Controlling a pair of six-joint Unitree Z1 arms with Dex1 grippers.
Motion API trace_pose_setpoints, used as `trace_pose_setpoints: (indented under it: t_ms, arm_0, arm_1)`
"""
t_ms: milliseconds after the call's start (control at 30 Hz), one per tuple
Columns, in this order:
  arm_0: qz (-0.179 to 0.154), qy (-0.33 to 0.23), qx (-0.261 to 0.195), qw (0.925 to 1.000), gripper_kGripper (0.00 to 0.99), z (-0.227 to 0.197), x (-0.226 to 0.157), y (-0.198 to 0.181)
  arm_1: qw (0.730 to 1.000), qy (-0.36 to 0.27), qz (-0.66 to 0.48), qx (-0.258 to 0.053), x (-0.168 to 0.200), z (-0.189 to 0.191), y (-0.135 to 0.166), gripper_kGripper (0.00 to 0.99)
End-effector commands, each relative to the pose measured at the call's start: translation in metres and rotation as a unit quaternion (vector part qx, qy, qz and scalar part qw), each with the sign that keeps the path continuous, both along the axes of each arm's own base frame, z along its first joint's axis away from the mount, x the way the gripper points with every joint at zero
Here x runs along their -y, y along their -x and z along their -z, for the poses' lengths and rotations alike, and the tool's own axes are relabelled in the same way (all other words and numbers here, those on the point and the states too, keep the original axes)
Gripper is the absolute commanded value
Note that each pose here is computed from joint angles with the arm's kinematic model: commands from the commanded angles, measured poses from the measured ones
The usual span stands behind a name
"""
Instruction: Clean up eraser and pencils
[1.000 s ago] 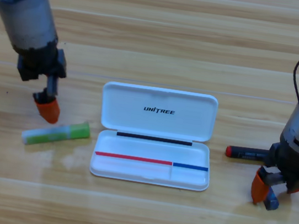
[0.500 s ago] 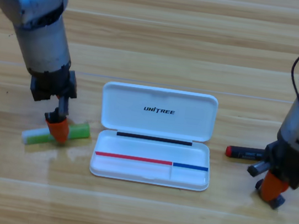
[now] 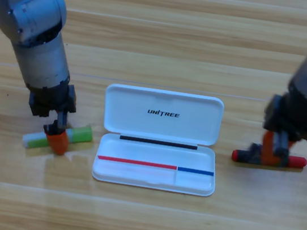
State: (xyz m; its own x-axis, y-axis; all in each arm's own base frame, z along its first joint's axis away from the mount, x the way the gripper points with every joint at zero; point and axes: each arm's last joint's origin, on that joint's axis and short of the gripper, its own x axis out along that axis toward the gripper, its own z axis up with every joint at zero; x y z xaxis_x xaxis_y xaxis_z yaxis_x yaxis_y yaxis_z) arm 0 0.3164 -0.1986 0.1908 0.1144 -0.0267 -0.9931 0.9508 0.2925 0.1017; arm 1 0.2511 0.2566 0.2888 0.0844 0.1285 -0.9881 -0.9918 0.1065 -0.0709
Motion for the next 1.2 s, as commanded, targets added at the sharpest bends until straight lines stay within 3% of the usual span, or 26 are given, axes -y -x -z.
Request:
trace_pose_setpoints:
  t_ms: [33,167,267,333,367,400,633,867,1200]
  arm_0:
    - [0.006,-0.011,-0.028,0.9995,0.773,0.022,0.003,0.003]
    - [0.015,-0.016,-0.034,0.9992,0.634,0.027,0.004,0.003]
    - [0.026,-0.019,-0.042,0.9986,0.446,0.031,0.004,0.003]
    - [0.035,-0.021,-0.049,0.998,0.25,0.033,0.005,0.002]
    - [0.034,-0.024,-0.051,0.9979,0.066,0.033,0.005,0.001]
    - [0.031,-0.025,-0.047,0.9981,0.0,0.031,0.005,0.0]
    - [0.027,-0.042,-0.033,0.9982,0.0,0.014,0.002,0.001]
    - [0.022,-0.042,0.018,0.9987,0.0,-0.042,-0.007,0.01]
    - [0.025,-0.033,0.041,0.9983,0.0,-0.08,-0.011,0.025]
  arm_1:
    - [0.994,0.033,-0.092,-0.04,-0.054,0.043,0.005,0.0]
    - [0.99,0.033,-0.129,-0.05,-0.073,0.056,0.005,0.0]
    - [0.989,0.033,-0.136,-0.049,-0.083,0.062,0.002,0.0]
    - [0.989,0.032,-0.138,-0.048,-0.089,0.066,0.0,0.0]
    - [0.989,0.032,-0.138,-0.048,-0.091,0.067,-0.002,0.0]
    - [0.989,0.032,-0.138,-0.048,-0.093,0.069,-0.004,0.0]
    - [0.989,0.032,-0.135,-0.048,-0.106,0.082,-0.013,0.0]
    - [0.989,0.041,-0.131,-0.055,-0.113,0.098,-0.019,0.0]
    - [0.991,0.041,-0.116,-0.057,-0.11,0.091,-0.016,0.0]
